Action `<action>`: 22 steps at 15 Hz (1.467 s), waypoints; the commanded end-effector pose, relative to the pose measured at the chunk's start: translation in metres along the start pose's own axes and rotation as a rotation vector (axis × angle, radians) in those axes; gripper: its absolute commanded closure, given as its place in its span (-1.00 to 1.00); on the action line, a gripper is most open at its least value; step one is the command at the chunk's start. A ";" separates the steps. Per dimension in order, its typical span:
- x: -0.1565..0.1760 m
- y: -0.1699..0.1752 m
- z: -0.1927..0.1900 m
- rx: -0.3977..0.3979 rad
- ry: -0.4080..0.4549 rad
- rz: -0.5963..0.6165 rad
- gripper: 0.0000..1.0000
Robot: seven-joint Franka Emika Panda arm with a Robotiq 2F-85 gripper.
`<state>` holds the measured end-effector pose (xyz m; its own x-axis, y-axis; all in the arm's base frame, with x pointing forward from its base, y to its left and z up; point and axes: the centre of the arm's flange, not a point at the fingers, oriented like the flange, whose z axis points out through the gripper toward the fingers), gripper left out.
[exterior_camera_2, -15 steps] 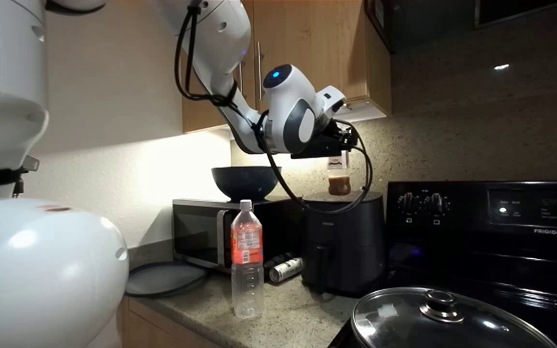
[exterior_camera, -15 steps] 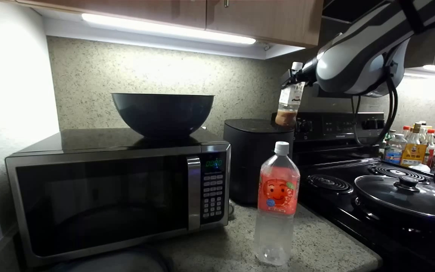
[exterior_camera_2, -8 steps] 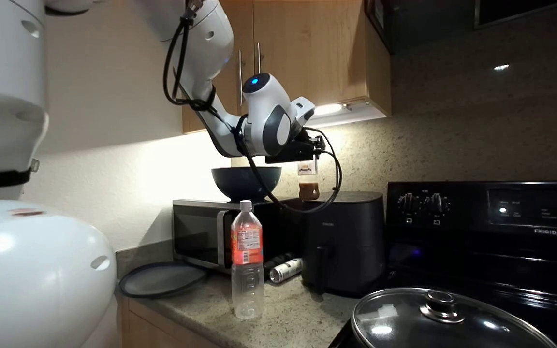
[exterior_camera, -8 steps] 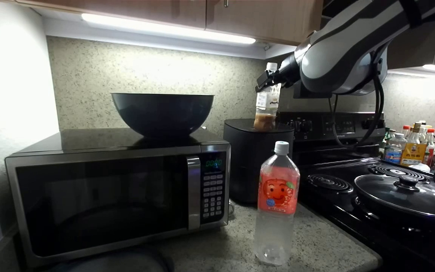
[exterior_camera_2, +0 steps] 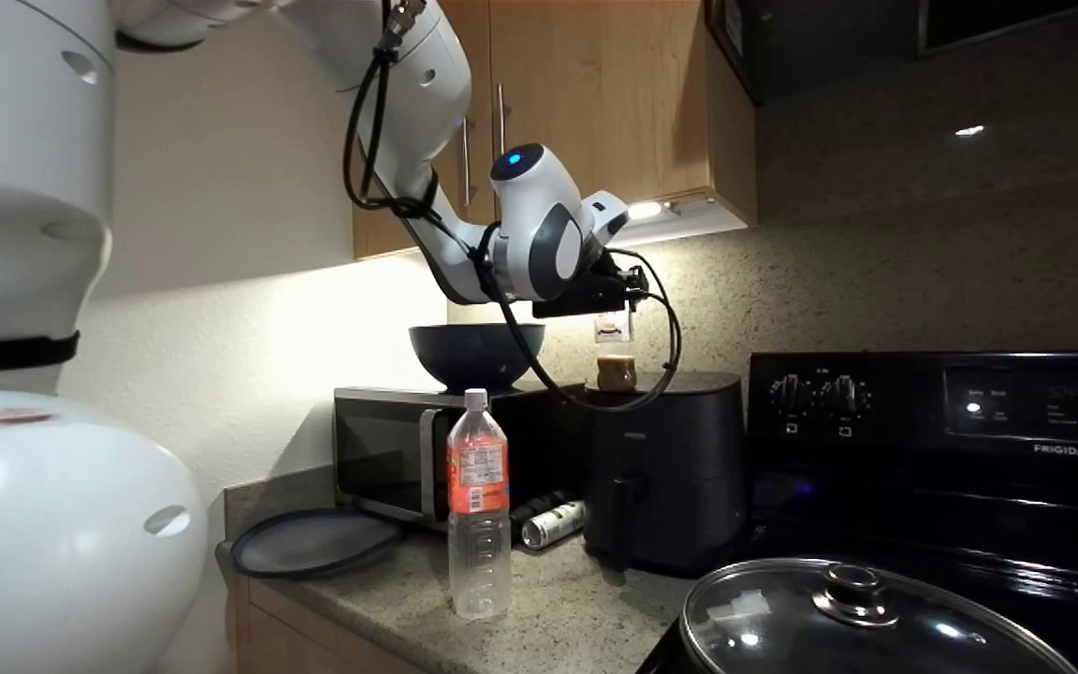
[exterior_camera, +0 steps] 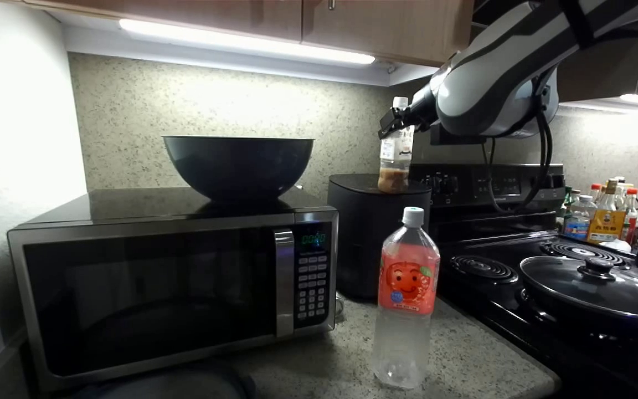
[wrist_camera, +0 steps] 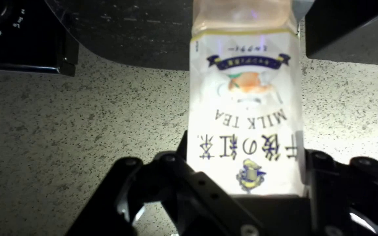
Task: Put the right bottle on the air fryer
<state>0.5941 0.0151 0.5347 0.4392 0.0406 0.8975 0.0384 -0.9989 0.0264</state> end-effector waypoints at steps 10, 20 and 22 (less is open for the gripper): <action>0.007 0.032 0.059 -0.079 0.006 -0.031 -0.70; 0.001 0.036 0.062 -0.072 -0.014 -0.028 -1.00; 0.000 0.034 0.057 -0.089 -0.049 -0.012 -1.00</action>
<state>0.6522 -0.0202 0.5093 0.4534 0.0680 0.8887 -0.0146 -0.9964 0.0837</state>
